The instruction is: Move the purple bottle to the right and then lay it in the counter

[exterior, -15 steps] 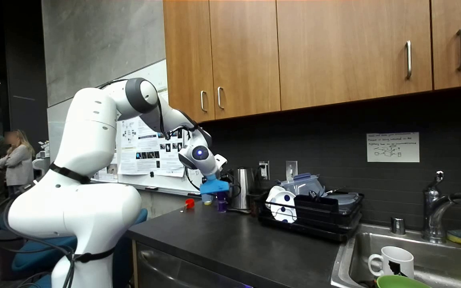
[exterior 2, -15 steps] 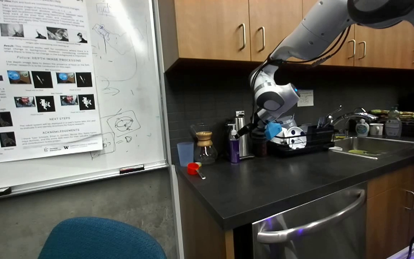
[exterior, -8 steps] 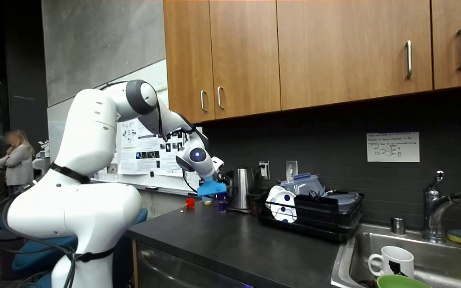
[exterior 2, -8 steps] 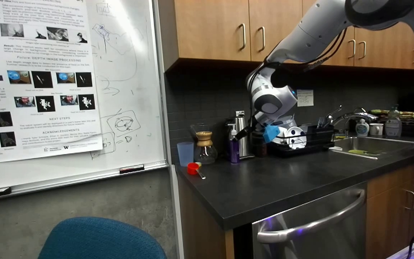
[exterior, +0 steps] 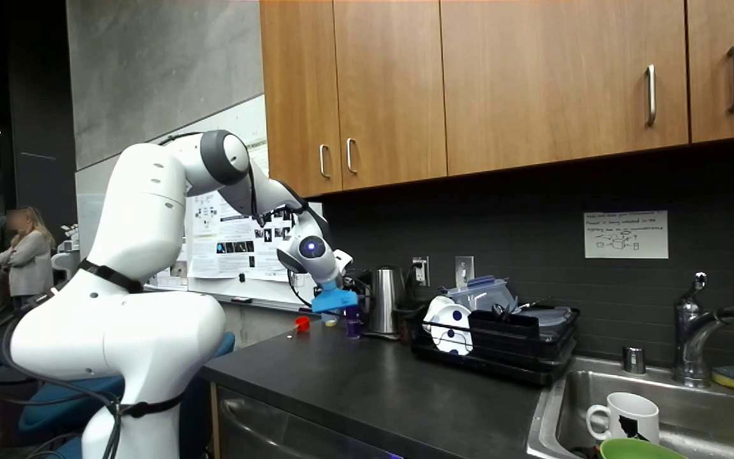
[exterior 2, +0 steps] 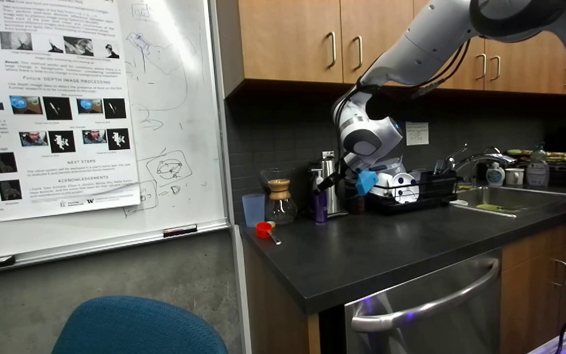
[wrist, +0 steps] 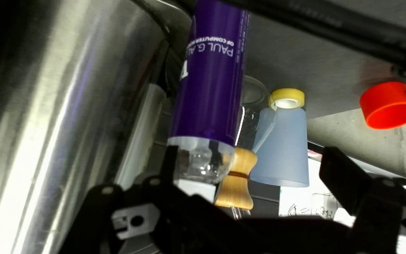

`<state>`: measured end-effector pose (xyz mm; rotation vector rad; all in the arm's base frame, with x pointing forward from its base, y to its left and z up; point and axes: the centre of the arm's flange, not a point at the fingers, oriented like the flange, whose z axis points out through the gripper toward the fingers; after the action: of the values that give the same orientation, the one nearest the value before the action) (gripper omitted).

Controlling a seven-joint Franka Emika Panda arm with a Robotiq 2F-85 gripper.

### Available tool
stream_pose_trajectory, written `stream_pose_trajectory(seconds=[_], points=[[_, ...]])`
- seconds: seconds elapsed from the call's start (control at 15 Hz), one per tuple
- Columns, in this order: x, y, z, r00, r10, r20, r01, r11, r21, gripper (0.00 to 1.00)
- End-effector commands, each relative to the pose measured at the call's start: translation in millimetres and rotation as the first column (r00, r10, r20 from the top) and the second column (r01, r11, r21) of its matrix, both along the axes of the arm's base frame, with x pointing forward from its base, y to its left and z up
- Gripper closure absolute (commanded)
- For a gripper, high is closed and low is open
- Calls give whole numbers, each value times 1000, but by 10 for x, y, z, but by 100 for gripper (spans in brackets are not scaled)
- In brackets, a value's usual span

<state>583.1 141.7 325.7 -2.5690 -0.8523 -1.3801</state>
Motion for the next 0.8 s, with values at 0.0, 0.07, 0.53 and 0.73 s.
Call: stream_pose_trajectory(seconds=[0.0, 0.07, 0.53, 0.73], points=[[108, -18, 13, 1000, -26, 11, 26, 999, -19, 0], [121, -17, 6, 1000, -27, 9, 27, 999, -21, 0], [156, 18, -57, 1000, -15, -6, 14, 999, -42, 56], [150, 6, -49, 1000, -15, -9, 14, 999, -43, 80]])
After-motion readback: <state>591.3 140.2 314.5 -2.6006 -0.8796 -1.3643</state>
